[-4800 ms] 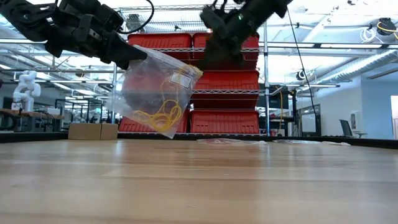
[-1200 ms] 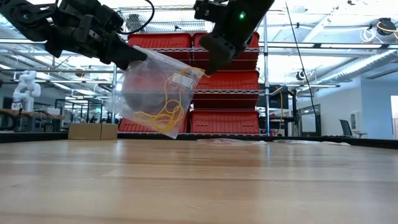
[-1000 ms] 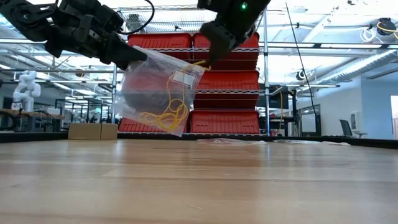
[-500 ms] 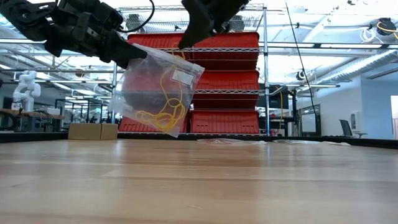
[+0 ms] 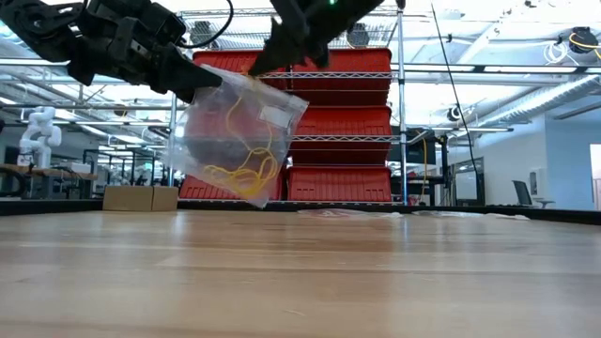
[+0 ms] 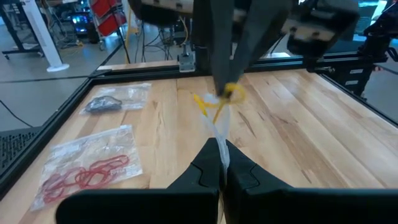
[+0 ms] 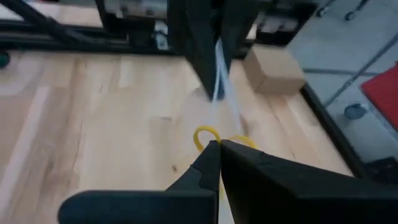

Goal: Sort rubber bands
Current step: Put the yellow rubber band into the top left transparent zip lock bag

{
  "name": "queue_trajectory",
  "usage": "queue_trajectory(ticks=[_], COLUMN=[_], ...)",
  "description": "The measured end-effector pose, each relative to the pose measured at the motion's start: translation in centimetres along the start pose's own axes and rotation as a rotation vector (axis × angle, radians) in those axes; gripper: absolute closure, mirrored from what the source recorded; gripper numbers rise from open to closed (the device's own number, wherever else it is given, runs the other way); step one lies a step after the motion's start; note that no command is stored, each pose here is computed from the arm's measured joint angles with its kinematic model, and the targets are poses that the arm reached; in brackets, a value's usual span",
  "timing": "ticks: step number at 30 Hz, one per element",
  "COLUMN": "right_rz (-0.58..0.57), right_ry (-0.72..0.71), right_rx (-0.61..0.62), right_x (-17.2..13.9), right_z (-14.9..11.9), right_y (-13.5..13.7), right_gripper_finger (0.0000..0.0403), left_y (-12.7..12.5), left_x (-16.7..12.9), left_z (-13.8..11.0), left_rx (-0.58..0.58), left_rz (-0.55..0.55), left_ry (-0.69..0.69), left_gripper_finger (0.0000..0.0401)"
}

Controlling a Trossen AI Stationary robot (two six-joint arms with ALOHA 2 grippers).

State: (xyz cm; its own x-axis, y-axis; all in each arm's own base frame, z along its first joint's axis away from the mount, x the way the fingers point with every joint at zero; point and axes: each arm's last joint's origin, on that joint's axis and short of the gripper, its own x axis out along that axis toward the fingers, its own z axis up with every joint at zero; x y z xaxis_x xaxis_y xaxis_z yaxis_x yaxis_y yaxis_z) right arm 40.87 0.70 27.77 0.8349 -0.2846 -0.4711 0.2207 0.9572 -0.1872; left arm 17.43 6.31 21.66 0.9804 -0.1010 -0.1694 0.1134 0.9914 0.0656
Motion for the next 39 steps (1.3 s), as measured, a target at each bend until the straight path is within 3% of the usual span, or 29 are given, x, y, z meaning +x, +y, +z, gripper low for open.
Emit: queue_trajectory(ticks=[9,18,35,39], right_rz=[0.025,0.069,0.062,0.137], right_ry=[0.034,0.058,0.047,0.026], right_rx=[0.041,0.21,0.211,0.217], right_x=[1.5,2.1,2.3,2.3], right_z=[-1.0,-1.2,-1.2,-0.9], right_y=[-0.3,-2.3,-2.9,-2.7], right_gripper_finger=[0.0403,0.0395,0.0257,0.0241], left_y=[0.0,0.0,0.0,0.0], left_x=[0.0,0.0,0.0,0.0], left_z=[0.0,0.0,0.0,0.0], left_rx=[0.001,0.001,0.007,0.007], left_rz=[0.011,0.012,0.011,0.011], left_ry=[0.0,0.001,0.001,0.001], left_gripper_finger=[0.0401,0.0401,0.0401,0.0401])
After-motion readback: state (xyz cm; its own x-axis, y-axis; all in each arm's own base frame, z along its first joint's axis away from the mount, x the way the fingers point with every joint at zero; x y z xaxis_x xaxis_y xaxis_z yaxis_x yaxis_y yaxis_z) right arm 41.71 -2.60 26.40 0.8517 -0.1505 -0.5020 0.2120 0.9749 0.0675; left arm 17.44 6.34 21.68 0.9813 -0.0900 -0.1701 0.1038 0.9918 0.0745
